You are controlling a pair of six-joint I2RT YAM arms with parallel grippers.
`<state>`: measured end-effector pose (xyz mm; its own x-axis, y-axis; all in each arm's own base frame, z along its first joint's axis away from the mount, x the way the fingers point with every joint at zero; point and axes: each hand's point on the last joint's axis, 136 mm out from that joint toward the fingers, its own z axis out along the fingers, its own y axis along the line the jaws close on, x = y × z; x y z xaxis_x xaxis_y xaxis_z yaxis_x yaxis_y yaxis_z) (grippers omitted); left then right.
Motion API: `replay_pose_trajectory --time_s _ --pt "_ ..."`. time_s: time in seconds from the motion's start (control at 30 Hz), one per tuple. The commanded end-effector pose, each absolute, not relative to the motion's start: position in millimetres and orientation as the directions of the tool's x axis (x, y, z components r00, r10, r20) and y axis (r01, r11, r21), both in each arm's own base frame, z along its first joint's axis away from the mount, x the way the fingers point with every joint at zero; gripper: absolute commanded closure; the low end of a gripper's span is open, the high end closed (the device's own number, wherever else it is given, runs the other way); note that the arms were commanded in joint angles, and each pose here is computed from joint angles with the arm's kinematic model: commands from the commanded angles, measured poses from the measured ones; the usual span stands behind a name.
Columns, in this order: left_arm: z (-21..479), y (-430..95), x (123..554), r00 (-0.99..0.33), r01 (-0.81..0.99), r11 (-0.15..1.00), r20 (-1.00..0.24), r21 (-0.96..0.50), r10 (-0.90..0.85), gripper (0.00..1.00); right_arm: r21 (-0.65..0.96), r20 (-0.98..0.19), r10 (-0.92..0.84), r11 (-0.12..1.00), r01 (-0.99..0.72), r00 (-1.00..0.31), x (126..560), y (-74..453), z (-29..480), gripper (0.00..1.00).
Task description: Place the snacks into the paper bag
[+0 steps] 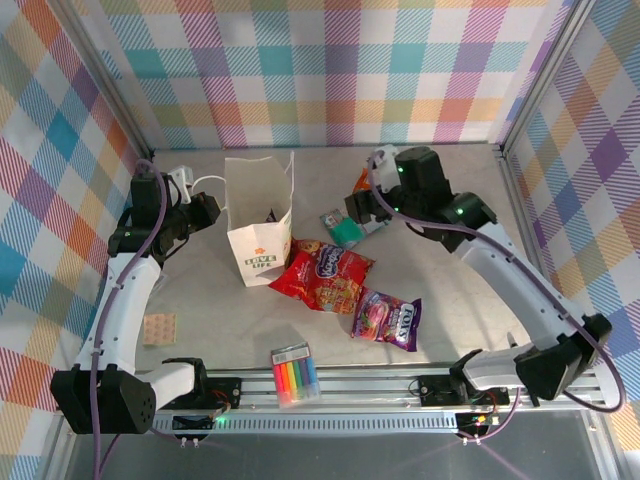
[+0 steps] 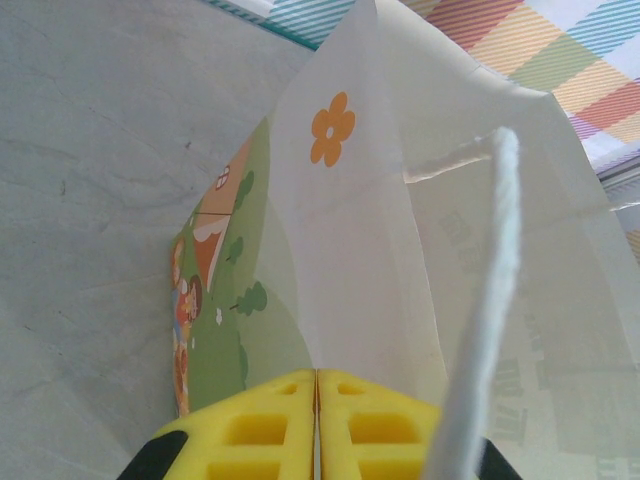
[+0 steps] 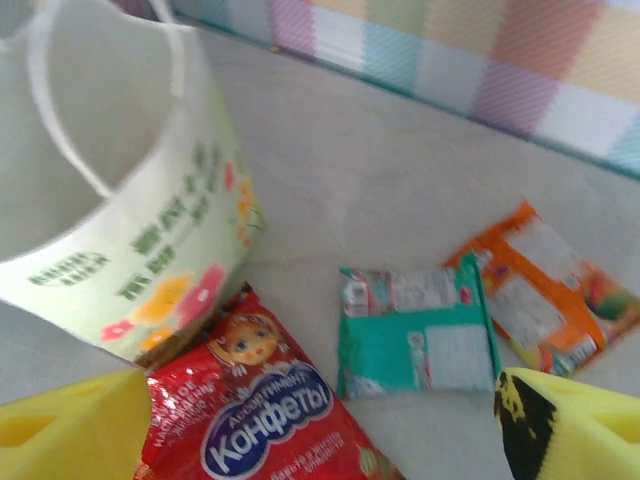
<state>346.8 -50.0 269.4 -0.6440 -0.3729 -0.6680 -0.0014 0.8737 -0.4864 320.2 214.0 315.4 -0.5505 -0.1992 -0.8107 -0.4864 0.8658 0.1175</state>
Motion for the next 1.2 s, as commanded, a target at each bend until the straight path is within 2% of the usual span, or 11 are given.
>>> replay_pose_trajectory --time_s 0.0,0.27,0.7,0.9,1.17 --pt "279.8 -49.3 346.4 -0.627 0.016 0.871 -0.683 -0.491 -0.374 0.90 0.240 -0.778 -0.065 0.889 -0.391 -0.625 309.5 197.5 309.8 0.07" --pt "278.5 -50.2 347.9 -0.631 0.014 0.867 -0.677 -0.499 -0.379 0.90 0.377 -0.621 0.132 0.914 -0.147 -0.772 289.8 152.2 264.7 0.04" --pt "276.0 -48.9 345.5 -0.640 0.002 0.870 -0.669 -0.493 -0.378 0.90 0.553 -0.280 0.237 0.832 0.045 -0.930 278.1 168.6 191.5 0.01" --pt "273.4 -47.5 344.9 -0.643 -0.006 0.874 -0.667 -0.486 -0.375 0.90 0.603 -0.205 0.230 0.795 0.062 -0.951 281.4 181.2 172.7 0.01" --pt "272.0 -48.1 347.7 -0.648 -0.008 0.871 -0.661 -0.491 -0.379 0.90 0.578 -0.146 0.222 0.810 0.099 -0.964 278.0 179.3 150.2 0.01"
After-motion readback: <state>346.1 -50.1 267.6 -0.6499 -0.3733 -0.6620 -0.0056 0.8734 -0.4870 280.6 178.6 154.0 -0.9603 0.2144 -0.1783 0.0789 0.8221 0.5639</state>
